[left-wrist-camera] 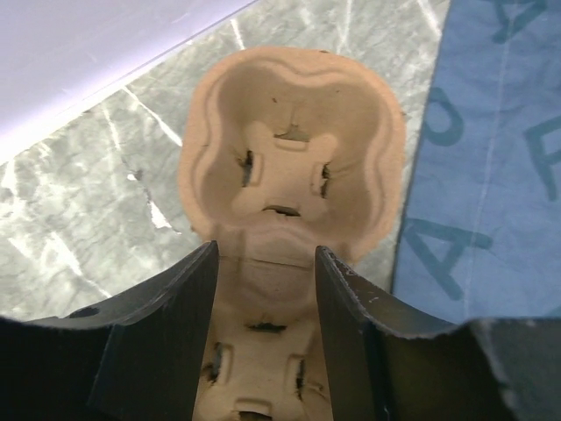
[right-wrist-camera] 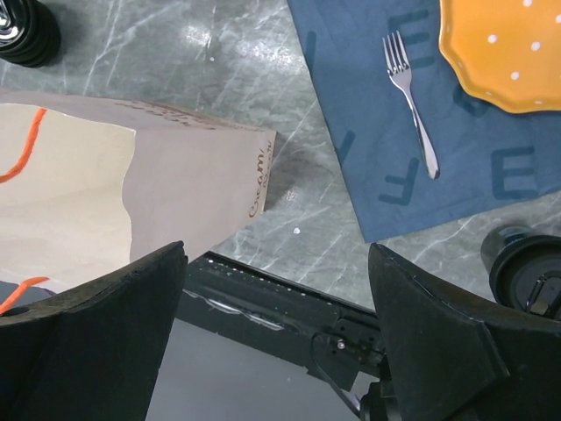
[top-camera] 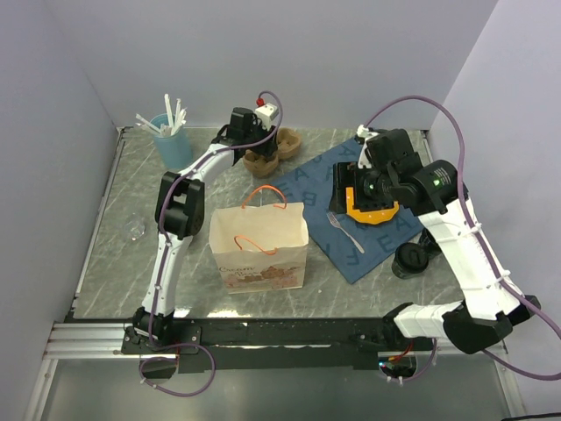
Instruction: Pack the takeout coffee
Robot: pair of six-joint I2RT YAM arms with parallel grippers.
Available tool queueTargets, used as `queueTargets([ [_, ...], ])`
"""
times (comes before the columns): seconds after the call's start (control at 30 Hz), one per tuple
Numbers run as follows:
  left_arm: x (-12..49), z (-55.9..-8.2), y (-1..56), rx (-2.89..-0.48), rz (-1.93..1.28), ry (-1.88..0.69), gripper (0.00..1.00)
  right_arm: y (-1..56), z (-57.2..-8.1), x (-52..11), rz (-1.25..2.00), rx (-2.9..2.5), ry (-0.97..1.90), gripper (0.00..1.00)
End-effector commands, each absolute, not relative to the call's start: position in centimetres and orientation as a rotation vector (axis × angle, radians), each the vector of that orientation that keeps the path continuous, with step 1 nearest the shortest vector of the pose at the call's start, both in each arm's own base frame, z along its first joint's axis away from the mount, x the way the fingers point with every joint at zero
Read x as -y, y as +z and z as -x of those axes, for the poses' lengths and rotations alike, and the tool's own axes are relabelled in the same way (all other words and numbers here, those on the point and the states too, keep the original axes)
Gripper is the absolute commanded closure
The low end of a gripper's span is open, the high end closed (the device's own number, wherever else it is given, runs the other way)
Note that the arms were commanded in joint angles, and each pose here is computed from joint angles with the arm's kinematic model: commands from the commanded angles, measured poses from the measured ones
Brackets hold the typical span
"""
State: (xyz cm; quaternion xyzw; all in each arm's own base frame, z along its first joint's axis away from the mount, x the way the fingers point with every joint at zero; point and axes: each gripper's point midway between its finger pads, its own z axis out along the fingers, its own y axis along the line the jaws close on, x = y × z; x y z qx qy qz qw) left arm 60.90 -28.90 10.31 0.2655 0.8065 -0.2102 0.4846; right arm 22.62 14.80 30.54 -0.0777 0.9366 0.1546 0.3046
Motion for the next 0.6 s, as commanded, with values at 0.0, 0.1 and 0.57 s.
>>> queueTargets([
  [0.0,29.2,-62.6,12.2,-1.871,-0.665,-0.452,0.47,32.4,-23.0,-15.1,0.204,-2.437,0.444,0.09],
  [0.1,29.3,-62.4,11.8,-1.876,-0.679,-0.472,0.47,32.6,-23.2,-15.3,0.196,-2.437,0.446,0.09],
  [0.57,30.3,-61.3,12.8,-1.870,-0.687,-0.549,0.47,31.9,-23.6,-15.9,0.172,-2.469,0.463,0.09],
])
